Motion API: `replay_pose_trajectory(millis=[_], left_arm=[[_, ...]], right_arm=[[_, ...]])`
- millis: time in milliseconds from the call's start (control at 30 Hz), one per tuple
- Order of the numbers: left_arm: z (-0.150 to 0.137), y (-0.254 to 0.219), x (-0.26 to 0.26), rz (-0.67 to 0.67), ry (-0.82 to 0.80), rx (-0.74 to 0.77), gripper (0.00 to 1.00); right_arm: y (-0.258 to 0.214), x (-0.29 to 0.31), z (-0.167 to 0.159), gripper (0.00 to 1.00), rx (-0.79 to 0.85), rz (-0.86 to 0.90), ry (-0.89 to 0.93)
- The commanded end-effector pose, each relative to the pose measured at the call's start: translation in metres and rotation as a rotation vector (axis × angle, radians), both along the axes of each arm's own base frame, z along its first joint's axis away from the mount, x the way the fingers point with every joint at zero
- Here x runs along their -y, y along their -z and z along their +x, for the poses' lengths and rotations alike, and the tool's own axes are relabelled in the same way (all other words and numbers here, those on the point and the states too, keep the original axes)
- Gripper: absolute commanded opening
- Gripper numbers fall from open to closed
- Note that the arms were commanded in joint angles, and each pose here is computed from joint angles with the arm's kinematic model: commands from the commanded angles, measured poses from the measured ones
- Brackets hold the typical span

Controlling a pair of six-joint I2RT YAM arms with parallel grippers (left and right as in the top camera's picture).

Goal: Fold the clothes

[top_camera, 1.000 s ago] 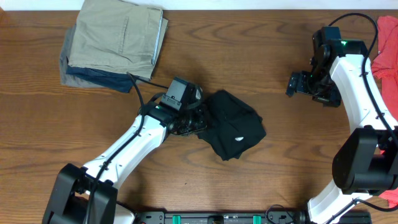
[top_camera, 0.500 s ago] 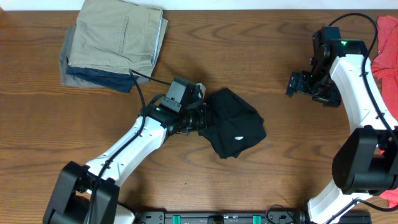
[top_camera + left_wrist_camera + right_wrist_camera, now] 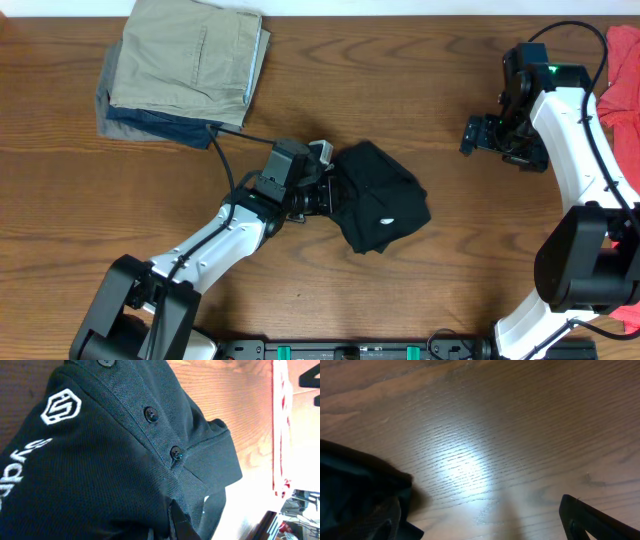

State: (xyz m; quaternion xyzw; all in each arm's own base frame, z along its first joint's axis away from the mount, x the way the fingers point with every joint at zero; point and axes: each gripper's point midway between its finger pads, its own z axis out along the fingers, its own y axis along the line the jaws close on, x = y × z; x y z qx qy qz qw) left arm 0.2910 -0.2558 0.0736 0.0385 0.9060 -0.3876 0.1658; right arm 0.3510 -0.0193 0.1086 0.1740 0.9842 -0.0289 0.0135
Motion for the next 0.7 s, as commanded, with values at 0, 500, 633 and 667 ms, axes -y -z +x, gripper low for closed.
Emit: replay_pose_trajectory(millis=[0,500,633,667], left_arm=[[-0.001,0.001,0.002,-0.019,0.011,-0.008,0.06],[-0.014,-0.036,0.031,-0.225,0.179,0.035,0.06],[-0.019,-0.05,0.038,-0.29,0.239,0.059,0.06],[-0.019,-0.05,0.038,-0.29,0.239,0.062,0.06]], right_arm=[[-0.003,0.0,0.0,0.99,0.007,-0.014,-0.016],[-0.003,0.0,0.0,0.99,0.007,-0.014,-0.017],[-0.003,0.0,0.0,0.99,0.007,-0.014,-0.017],[-0.003,0.0,0.0,0.99,0.007,-0.014,-0.017]])
